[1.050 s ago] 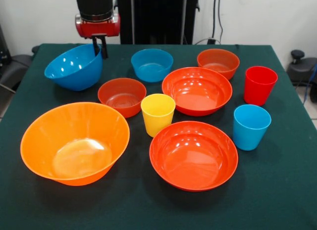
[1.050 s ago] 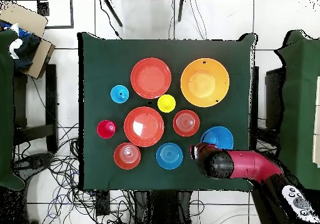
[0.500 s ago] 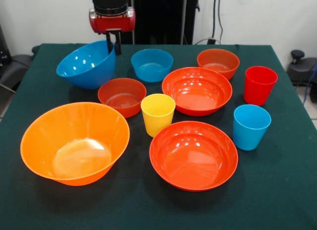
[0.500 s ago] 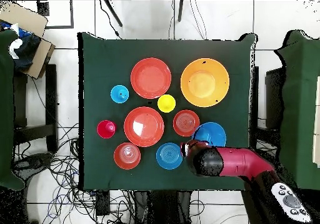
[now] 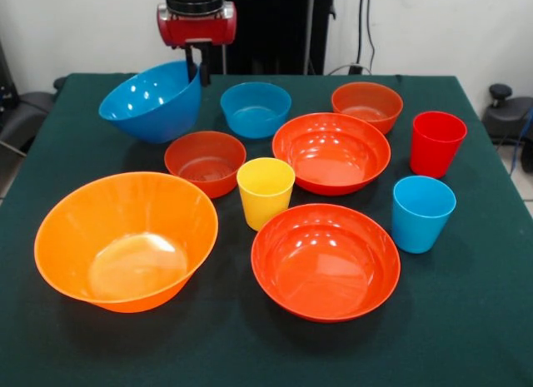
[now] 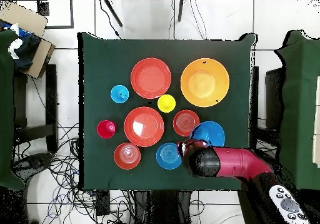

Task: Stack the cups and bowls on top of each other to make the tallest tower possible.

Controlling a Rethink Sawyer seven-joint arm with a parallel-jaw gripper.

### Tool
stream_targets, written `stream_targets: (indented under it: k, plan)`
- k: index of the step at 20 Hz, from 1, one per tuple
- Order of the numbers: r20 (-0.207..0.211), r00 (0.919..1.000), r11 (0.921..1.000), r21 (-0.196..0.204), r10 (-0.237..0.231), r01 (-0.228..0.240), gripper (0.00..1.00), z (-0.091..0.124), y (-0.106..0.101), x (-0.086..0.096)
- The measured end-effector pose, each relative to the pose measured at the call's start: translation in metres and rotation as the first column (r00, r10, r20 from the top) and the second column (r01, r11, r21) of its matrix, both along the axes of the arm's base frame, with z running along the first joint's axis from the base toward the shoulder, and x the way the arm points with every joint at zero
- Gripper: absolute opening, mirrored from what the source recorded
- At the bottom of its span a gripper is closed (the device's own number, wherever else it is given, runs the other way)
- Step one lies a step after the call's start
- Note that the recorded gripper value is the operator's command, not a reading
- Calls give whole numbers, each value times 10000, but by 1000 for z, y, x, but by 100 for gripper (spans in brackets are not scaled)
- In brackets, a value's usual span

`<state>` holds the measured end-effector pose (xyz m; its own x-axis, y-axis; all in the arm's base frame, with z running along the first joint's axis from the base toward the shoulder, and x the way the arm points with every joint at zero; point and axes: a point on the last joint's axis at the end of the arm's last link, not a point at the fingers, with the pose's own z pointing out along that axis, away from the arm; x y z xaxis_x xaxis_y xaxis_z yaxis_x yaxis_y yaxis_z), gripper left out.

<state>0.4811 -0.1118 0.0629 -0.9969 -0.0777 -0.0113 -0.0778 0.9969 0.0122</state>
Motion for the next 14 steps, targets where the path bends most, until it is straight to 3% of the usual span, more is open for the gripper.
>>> stream_targets:
  k: [9,14]
  plan:
    - [394,9988,9994,-207,-280,289,0,25,-2,12]
    - [543,9982,9994,-218,-248,260,0,33,9,21]
